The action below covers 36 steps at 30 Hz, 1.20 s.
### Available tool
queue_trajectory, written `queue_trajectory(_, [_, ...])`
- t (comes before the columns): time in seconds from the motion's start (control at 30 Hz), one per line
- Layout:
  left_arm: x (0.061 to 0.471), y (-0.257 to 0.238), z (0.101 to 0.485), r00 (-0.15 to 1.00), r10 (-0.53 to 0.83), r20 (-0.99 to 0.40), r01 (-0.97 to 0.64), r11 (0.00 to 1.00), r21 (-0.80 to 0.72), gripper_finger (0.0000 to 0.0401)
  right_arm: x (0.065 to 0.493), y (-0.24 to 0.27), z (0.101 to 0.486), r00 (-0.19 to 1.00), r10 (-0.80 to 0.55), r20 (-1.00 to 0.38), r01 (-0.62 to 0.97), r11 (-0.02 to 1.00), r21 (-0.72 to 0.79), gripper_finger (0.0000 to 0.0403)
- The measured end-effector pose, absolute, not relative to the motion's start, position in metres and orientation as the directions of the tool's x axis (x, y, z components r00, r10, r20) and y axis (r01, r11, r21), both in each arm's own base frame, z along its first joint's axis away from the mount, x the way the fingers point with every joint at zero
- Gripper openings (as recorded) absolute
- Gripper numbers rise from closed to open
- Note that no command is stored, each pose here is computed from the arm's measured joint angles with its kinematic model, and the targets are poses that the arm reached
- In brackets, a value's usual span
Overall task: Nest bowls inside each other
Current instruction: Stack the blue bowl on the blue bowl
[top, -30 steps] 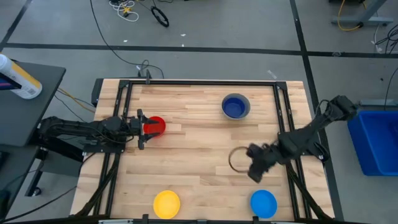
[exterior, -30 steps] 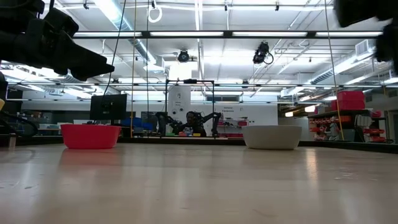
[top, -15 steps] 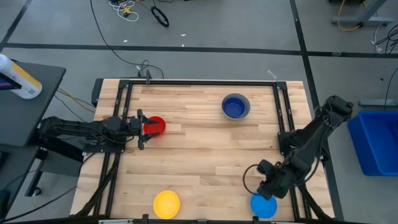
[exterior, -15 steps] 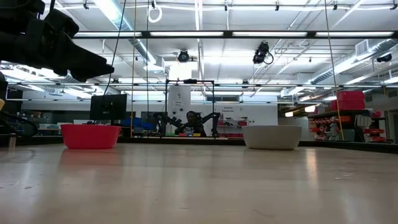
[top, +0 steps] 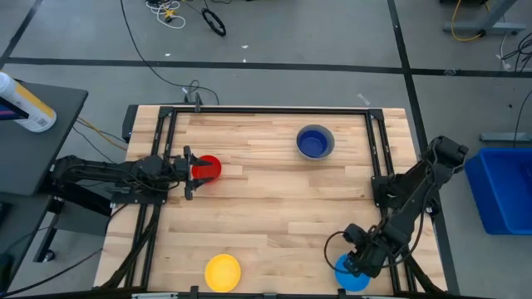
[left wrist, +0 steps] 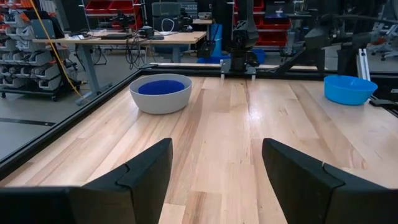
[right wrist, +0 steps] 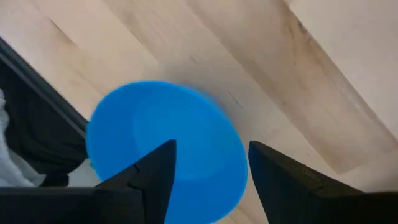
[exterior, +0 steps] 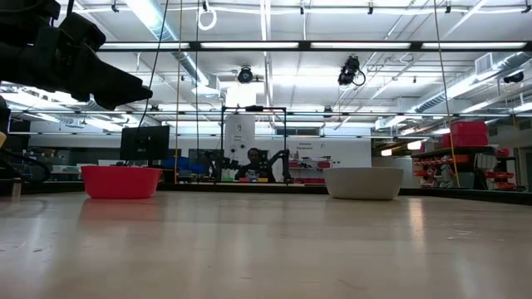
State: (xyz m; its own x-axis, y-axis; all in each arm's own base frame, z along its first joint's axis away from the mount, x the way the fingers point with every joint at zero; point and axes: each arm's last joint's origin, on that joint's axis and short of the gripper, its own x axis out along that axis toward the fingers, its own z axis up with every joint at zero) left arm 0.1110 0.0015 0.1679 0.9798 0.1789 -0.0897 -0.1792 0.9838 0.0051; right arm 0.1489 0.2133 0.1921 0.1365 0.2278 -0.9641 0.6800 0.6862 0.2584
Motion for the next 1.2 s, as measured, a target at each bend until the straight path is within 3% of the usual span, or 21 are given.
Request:
queue_trajectory(0.63, [0.111,0.002,0.168,0.980,0.179,-0.090,-0.179,0.984,0.001,0.0256,0.148,0.221,0.171,0.071,0.158,-0.985,0.678,0.716,0.164,0.0191])
queue_trajectory(0.77, [0.111,0.001,0.168,0.980,0.179,-0.090,-0.179,0.984,0.001,0.0256,0.151,0.225,0.169,0.090,0.185,-0.979,0.664,0.721,0.197,0.0141])
queue_trajectory(0.93, [0.111,0.002,0.168,0.980,0.179,-0.091,-0.180,0.984,0.001,0.0256,0.154,0.230,0.167,0.113,0.217,-0.970,0.642,0.729,0.237,0.0021])
queue_trajectory(1.1, [0.111,0.002,0.167,0.979,0.179,-0.099,-0.180,0.984,0.003,0.0256,0.160,0.229,0.165,0.138,0.208,-0.968,0.587,0.770,0.249,0.0006])
queue_trajectory(1.2, [0.111,0.002,0.167,0.979,0.179,-0.100,-0.179,0.984,0.004,0.0256,0.168,0.224,0.165,0.245,0.137,-0.960,0.531,0.809,0.251,0.0005])
